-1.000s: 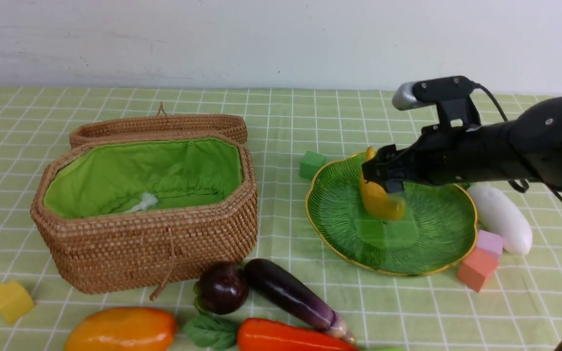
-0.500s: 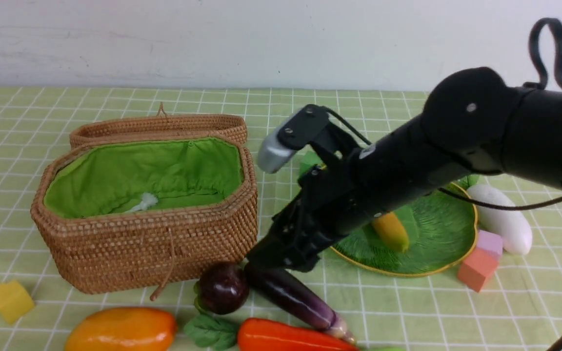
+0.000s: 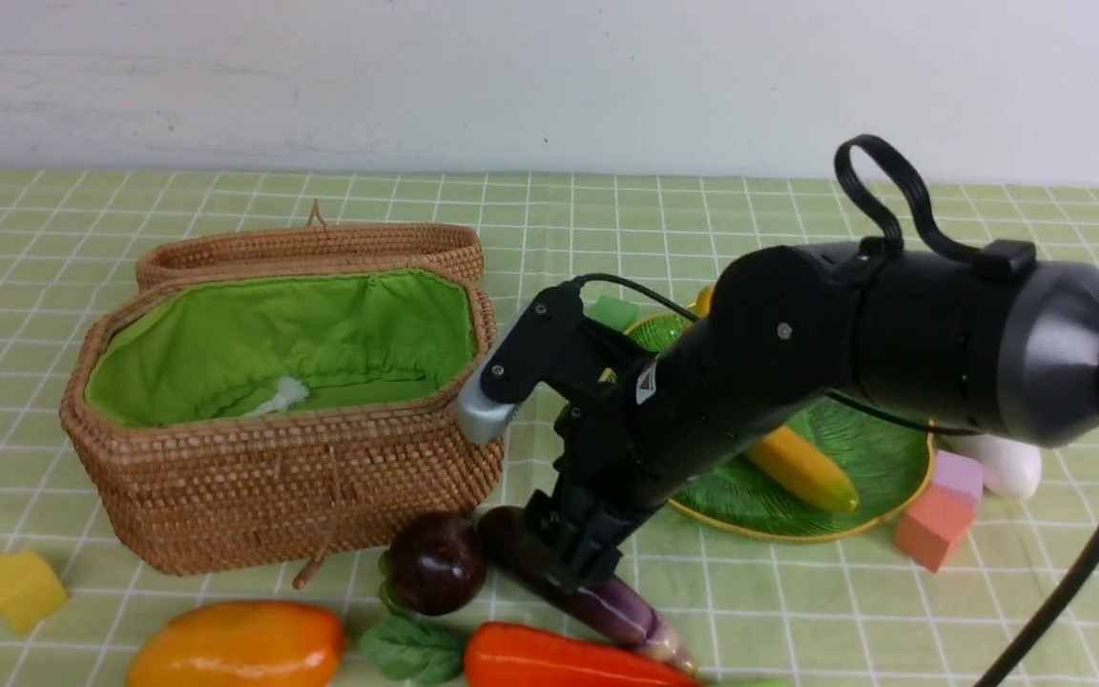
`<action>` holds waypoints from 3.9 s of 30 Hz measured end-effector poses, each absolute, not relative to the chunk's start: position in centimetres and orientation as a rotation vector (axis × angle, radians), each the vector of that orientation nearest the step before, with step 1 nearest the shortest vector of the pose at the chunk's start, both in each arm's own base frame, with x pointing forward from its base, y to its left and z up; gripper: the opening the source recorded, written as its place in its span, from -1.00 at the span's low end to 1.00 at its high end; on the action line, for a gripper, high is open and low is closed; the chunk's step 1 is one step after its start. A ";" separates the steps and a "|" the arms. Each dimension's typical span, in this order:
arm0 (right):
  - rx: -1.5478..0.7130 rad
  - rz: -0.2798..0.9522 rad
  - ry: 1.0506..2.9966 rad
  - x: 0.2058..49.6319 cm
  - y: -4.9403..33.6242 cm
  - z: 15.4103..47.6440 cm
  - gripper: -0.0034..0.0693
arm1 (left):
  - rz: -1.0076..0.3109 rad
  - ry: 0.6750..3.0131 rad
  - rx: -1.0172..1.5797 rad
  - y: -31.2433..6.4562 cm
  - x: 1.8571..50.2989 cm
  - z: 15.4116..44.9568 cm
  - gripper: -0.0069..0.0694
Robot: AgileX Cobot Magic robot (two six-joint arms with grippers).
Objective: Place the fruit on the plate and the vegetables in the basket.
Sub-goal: Grab an eggplant with your right arm and place it in the basket on the left, then take a chayote with your right arm and place it on the basket on the left.
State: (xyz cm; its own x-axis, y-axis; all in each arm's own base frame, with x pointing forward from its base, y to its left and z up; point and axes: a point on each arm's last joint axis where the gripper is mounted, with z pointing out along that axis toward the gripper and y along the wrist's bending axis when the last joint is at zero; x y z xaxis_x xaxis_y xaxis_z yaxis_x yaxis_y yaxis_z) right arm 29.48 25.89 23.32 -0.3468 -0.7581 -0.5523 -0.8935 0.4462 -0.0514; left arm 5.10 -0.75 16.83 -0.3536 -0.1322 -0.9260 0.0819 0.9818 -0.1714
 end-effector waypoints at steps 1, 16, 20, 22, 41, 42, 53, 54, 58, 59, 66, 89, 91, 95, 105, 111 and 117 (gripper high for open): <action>-1.386 0.340 2.212 29.6 25.8 23.0 0.74 | -0.221 1.920 -0.036 -0.7 5.1 16.8 -0.19; -1.432 0.271 2.358 31.0 26.4 16.3 0.12 | -0.221 1.920 -0.036 -0.7 5.1 16.8 -0.19; -1.463 0.237 2.309 30.9 26.1 18.0 0.13 | -0.221 1.920 -0.036 -0.7 5.1 16.8 -0.19; -1.476 0.210 2.270 30.7 25.8 19.4 0.13 | -0.221 1.920 -0.036 -0.7 5.1 16.8 -0.19; -1.186 0.439 1.553 33.4 32.3 35.7 0.13 | -0.222 1.920 -0.037 -0.7 5.1 16.8 -0.19; -1.165 0.472 1.559 34.3 33.3 35.1 0.13 | -0.222 1.920 -0.037 -0.7 5.1 16.8 -0.19; -1.057 0.627 1.656 38.2 37.2 30.2 0.14 | -0.222 1.920 -0.037 -0.7 5.1 16.8 -0.19; -1.051 0.633 1.666 38.2 37.2 30.1 0.16 | -0.222 1.920 -0.037 -0.7 5.1 16.8 -0.19; -1.099 0.626 1.701 37.7 36.9 30.6 0.65 | -0.222 1.920 -0.037 -0.7 5.1 16.8 -0.19; -1.140 0.609 1.706 37.4 36.7 30.9 0.79 | -0.222 1.920 -0.037 -0.7 5.1 16.8 -0.19; -1.329 0.487 1.797 33.3 32.4 37.1 0.91 | -0.222 1.920 -0.037 -0.7 5.1 16.8 -0.19; -2.115 0.124 1.969 21.4 18.1 23.3 0.67 | -0.222 1.920 -0.037 -0.7 5.1 16.8 -0.19; -2.117 0.129 1.956 21.5 18.2 22.7 0.67 | -0.222 1.920 -0.037 -0.7 5.1 16.8 -0.19; -2.104 0.134 1.955 22.1 18.7 21.6 0.67 | -0.222 1.920 -0.037 -0.7 5.1 16.8 -0.19; -2.139 0.157 2.022 23.4 19.7 17.5 0.61 | -0.222 1.920 -0.037 -0.7 5.1 16.8 -0.19; -2.222 0.203 2.057 22.9 19.5 17.4 0.35 | -0.222 1.920 -0.037 -0.7 5.1 16.8 -0.19; -2.192 0.182 1.954 23.0 19.7 22.5 0.35 | -0.222 1.920 -0.037 -0.7 5.1 16.8 -0.19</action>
